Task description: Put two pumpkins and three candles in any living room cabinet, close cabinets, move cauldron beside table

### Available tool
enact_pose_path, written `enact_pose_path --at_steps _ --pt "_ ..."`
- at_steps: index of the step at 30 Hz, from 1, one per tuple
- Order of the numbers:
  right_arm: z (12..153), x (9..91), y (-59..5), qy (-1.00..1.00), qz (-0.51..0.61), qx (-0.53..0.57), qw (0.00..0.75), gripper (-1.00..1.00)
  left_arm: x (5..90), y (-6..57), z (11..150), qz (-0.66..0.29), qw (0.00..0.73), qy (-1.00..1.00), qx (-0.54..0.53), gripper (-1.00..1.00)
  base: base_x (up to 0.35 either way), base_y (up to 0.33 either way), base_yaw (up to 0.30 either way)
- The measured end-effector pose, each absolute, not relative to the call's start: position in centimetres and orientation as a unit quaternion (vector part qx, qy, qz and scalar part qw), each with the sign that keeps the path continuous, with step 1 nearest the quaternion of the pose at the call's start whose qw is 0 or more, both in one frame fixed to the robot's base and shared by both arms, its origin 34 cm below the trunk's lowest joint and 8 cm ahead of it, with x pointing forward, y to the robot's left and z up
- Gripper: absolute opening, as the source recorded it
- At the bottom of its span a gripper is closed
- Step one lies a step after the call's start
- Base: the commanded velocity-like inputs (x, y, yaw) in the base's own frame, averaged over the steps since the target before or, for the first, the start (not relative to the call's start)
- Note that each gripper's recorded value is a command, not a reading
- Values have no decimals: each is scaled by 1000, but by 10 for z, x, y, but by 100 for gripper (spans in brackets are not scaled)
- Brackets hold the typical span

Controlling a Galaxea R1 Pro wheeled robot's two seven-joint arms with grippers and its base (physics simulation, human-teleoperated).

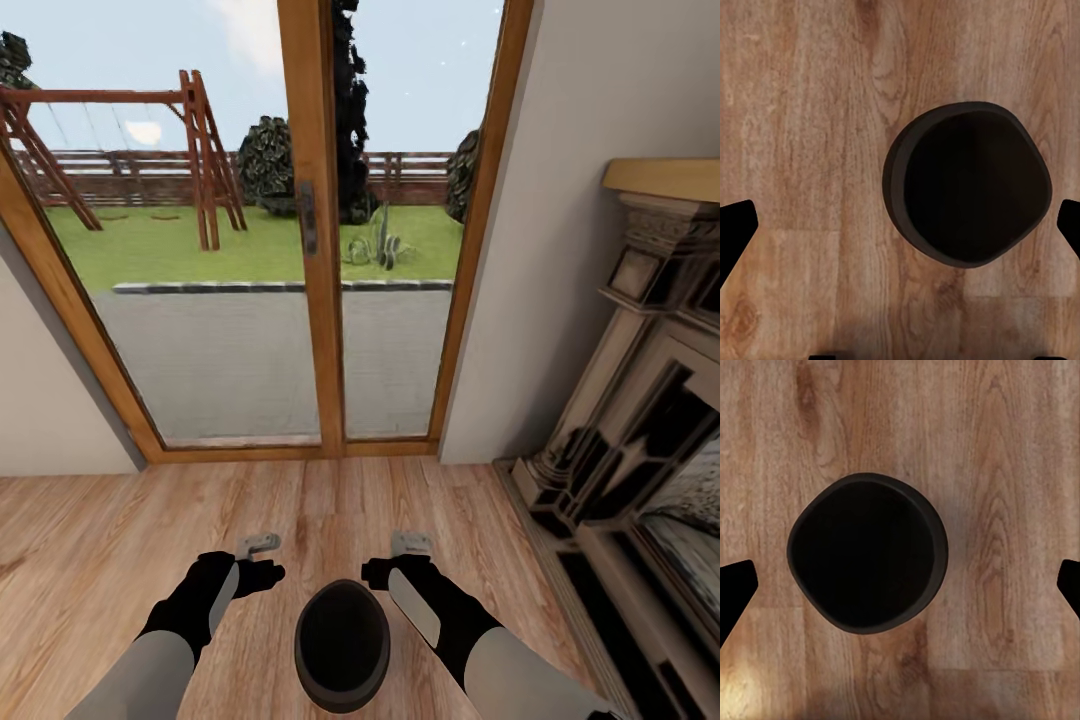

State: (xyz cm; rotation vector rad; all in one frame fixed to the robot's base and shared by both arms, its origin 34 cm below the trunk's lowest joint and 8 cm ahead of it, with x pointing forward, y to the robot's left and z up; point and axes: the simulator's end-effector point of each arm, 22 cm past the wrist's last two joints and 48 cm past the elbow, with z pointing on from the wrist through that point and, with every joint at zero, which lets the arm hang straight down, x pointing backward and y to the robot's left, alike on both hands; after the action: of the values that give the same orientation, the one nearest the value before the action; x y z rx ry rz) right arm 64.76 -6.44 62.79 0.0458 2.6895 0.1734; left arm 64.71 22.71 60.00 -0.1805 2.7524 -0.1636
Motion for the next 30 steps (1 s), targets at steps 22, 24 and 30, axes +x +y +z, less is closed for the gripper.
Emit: enact_pose_path --at_steps 22,24,30 --pt "590 646 -65 973 62 17 221 100 645 226 562 -55 189 978 -65 100 0 0 0" --pt "587 646 -65 973 62 17 221 100 645 227 559 -55 189 978 -65 100 0 0 0" --pt "576 645 -65 973 62 17 221 100 644 226 548 -54 190 978 -64 100 0 0 0"
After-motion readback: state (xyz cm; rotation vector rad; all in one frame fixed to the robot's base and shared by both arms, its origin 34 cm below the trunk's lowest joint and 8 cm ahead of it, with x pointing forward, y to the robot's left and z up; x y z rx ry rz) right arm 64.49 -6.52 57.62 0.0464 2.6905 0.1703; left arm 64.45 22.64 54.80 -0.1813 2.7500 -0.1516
